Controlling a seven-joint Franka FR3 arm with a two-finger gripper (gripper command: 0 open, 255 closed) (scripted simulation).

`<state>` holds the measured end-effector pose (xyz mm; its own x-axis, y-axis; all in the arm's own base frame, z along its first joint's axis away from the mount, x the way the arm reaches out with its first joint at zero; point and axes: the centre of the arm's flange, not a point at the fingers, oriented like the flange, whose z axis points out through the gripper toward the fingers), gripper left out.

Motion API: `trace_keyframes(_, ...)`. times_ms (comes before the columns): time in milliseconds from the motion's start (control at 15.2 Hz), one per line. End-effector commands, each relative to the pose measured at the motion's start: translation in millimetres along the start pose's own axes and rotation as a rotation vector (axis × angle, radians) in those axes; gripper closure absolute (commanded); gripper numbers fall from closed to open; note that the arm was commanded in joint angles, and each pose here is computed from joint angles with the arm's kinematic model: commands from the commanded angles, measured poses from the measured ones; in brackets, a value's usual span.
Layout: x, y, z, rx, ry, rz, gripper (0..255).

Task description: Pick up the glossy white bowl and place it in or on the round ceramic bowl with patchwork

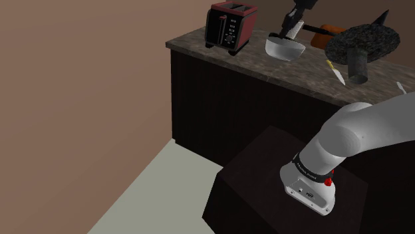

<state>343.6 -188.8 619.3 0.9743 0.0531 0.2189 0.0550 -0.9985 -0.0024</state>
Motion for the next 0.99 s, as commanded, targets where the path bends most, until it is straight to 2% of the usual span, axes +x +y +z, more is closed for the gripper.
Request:
trace_keyframes(0,3,0,-11,0.000,0.000,0.000,255)
trace_keyframes(924,18,0,-80,0.000,0.000,0.000,255)
